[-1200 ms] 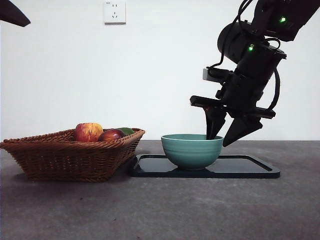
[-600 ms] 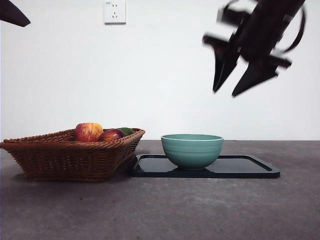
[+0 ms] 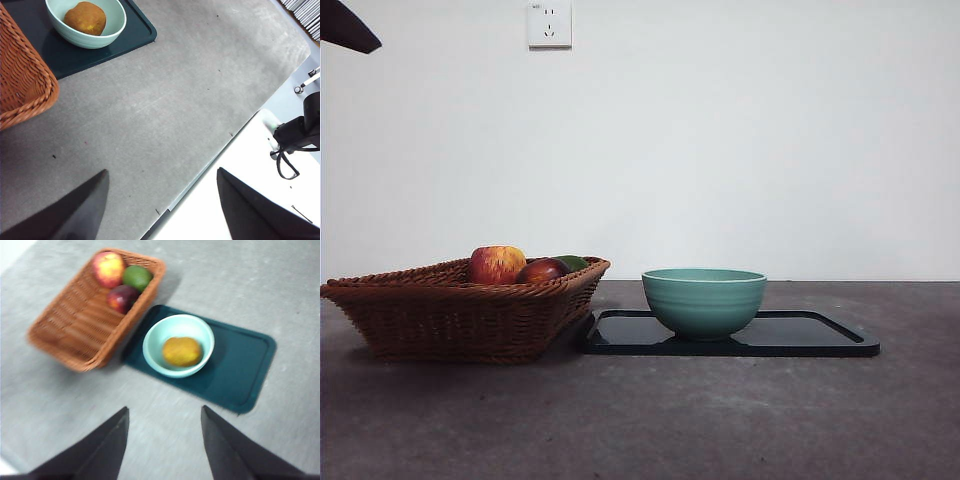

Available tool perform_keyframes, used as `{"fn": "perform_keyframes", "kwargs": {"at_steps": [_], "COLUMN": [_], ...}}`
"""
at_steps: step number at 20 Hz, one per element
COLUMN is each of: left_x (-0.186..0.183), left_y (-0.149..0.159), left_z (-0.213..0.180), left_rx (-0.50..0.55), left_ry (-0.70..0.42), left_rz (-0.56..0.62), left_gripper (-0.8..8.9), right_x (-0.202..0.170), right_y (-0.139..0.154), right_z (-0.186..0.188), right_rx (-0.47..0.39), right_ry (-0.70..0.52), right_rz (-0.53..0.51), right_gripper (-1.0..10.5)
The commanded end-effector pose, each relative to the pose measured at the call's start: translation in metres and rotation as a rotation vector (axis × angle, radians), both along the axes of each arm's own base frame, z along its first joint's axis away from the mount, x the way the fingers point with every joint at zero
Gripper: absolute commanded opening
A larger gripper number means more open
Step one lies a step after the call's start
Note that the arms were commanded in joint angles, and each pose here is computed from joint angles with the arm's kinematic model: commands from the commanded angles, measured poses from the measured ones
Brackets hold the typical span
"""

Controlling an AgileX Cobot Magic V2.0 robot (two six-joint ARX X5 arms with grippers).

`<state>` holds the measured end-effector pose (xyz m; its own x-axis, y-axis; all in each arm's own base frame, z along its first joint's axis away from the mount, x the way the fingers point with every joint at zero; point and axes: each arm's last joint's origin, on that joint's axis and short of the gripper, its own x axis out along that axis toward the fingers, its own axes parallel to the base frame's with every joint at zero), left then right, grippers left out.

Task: Pick up the wifruite, put it on the bowl, pick up the plate, put it on desk

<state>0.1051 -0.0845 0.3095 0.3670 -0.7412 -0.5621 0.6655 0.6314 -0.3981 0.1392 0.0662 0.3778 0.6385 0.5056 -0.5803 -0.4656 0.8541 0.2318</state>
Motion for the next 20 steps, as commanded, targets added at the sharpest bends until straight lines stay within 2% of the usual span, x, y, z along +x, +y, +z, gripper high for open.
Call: {"fn": "perform_keyframes", "kwargs": {"at_steps": [1, 10, 13, 20], "left_x": [0.001, 0.001, 0.001, 0.001], "left_y": [-0.002, -0.002, -0.002, -0.002], "left_z": [0.003, 0.003, 0.003, 0.003], "left_rx": [-0.002, -0.002, -0.002, -0.002], "left_ry": [-0.023, -0.023, -0.023, -0.023], "left_rz": [-0.021, -0.021, -0.021, -0.021], "left_gripper": [3.44, 3.44, 3.44, 3.44], "right_x": [-0.018, -0.068, -0.070, -0.069], "right_y": [-0.004, -0.020, -0.020, -0.020], "right_z": [0.001, -0.054, -0.067, -0.068], "right_rx": [0.018, 0.077, 0.088, 0.087], "right_ry": [-0.009, 0.057, 0.096, 0.097], "right_rz": [0.063, 0.177, 0.206, 0.206], "right_gripper": [2.3, 2.3, 2.3, 2.3]}}
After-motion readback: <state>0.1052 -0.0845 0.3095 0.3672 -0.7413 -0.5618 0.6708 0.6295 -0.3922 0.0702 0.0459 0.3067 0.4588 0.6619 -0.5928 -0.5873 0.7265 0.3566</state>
